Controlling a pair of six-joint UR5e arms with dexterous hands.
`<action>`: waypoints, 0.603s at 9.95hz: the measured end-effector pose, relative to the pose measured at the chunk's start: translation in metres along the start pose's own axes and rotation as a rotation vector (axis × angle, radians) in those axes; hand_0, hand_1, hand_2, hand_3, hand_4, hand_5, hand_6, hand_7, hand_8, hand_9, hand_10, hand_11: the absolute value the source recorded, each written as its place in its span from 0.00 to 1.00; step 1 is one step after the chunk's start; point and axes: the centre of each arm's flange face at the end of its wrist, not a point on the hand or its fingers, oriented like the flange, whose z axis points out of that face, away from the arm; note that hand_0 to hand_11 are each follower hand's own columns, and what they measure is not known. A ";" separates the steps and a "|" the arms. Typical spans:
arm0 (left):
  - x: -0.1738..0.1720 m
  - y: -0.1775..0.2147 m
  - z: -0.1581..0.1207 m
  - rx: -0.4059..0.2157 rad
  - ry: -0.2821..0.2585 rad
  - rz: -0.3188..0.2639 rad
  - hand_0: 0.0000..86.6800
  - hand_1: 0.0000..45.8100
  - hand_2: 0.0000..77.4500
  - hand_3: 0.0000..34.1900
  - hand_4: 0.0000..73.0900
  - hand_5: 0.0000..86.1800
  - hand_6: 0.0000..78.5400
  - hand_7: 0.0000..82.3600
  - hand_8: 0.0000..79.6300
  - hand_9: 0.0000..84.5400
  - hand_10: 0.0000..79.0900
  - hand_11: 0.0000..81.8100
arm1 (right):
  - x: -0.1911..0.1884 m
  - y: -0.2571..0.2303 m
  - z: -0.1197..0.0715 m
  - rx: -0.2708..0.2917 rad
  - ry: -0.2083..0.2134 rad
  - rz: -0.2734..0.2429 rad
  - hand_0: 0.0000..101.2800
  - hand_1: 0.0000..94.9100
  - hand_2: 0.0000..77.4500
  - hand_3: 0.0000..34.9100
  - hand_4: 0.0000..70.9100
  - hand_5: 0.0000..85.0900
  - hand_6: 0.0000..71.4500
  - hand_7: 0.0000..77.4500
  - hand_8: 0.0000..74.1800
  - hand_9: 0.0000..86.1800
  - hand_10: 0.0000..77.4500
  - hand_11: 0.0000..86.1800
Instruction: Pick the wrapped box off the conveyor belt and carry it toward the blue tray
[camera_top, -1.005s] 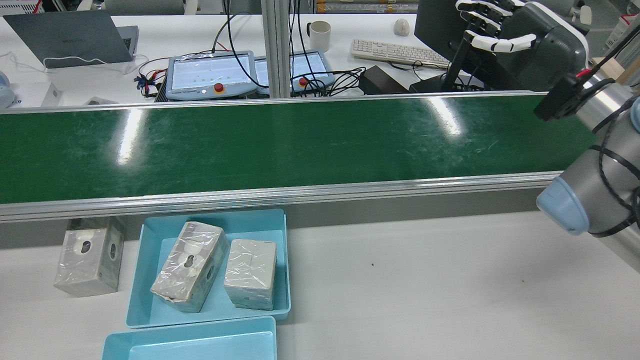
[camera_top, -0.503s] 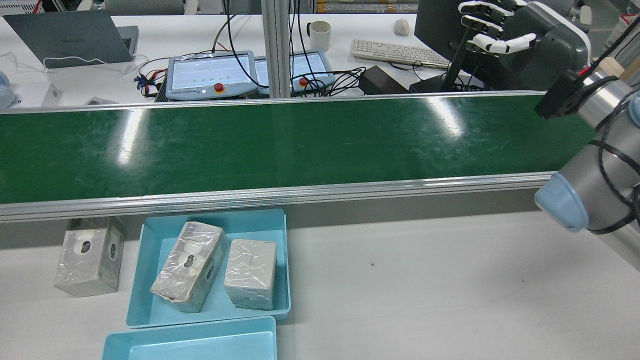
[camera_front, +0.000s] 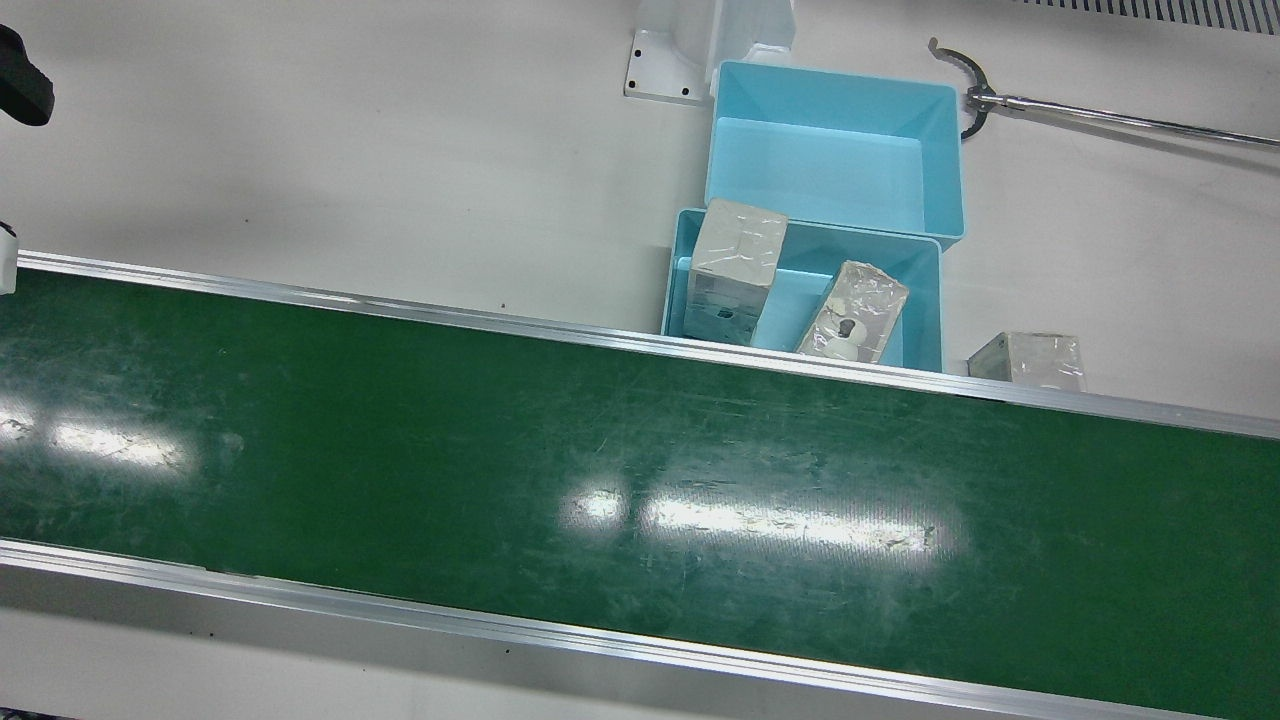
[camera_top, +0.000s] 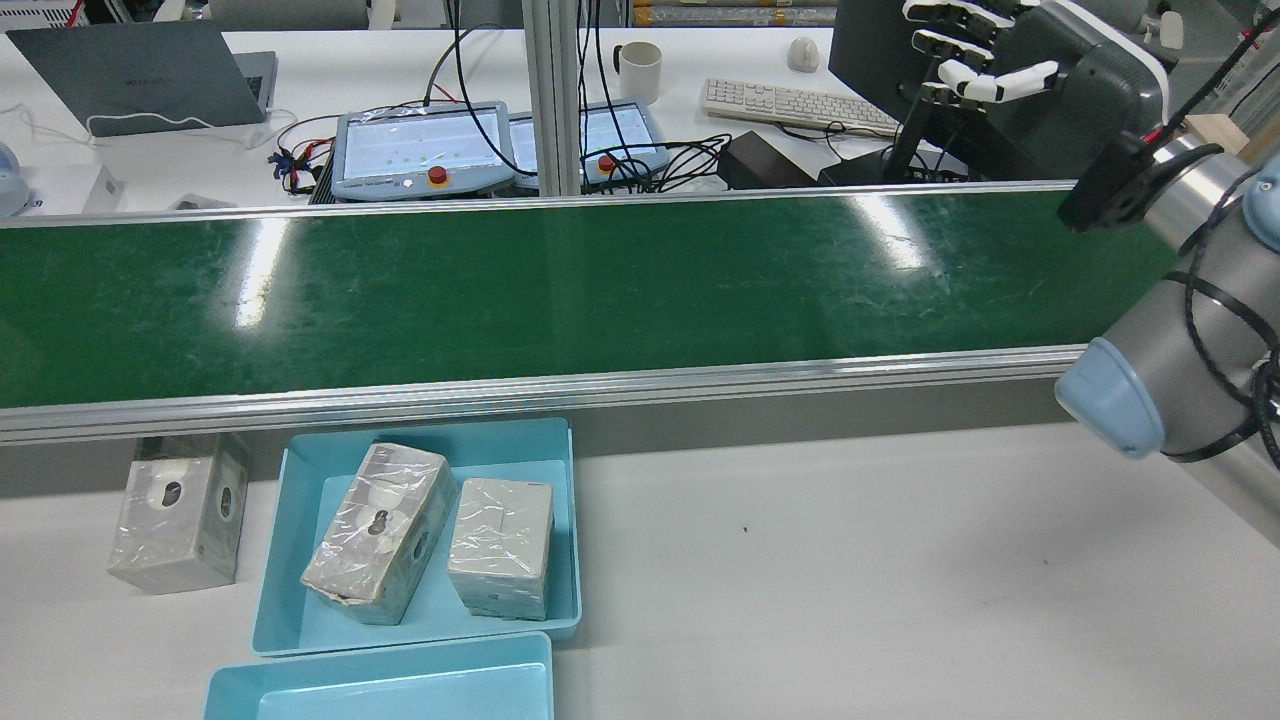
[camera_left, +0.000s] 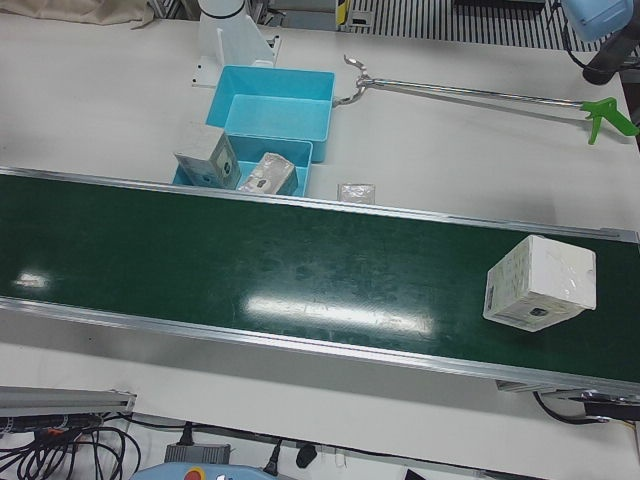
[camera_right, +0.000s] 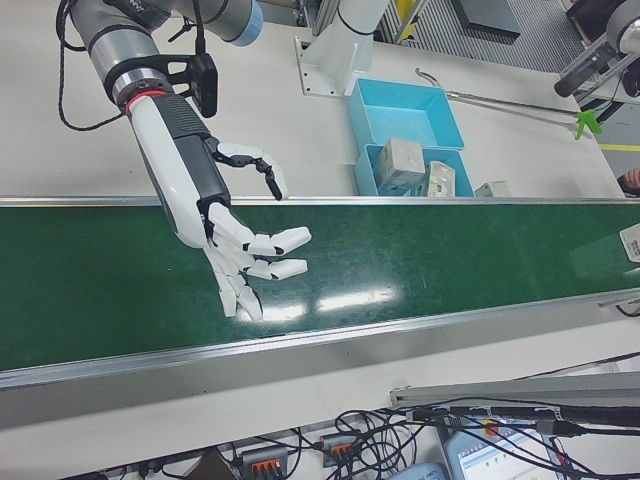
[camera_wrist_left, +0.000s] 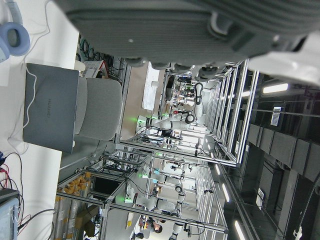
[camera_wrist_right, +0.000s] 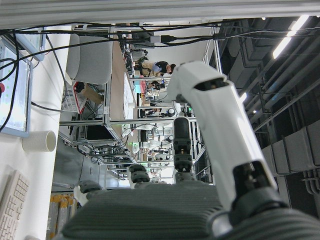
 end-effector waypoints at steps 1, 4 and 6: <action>0.000 0.000 0.000 0.000 0.000 0.000 0.00 0.00 0.01 0.00 0.00 0.01 0.00 0.01 0.00 0.00 0.01 0.00 | 0.004 0.002 0.002 -0.006 0.005 0.005 0.57 0.32 0.56 0.84 0.18 0.44 0.06 0.39 0.02 0.08 0.00 0.02; 0.000 0.000 0.000 0.000 0.000 0.000 0.00 0.00 0.01 0.00 0.00 0.01 0.00 0.00 0.00 0.00 0.01 0.00 | 0.016 0.016 0.005 -0.039 0.023 0.021 0.53 0.27 0.46 0.65 0.19 0.46 0.08 0.39 0.01 0.09 0.00 0.02; 0.000 0.000 0.000 0.000 0.000 0.000 0.00 0.00 0.01 0.00 0.00 0.01 0.00 0.00 0.00 0.00 0.00 0.00 | 0.022 0.019 0.006 -0.047 0.034 0.027 0.53 0.25 0.44 0.45 0.29 0.50 0.13 0.43 0.04 0.11 0.04 0.09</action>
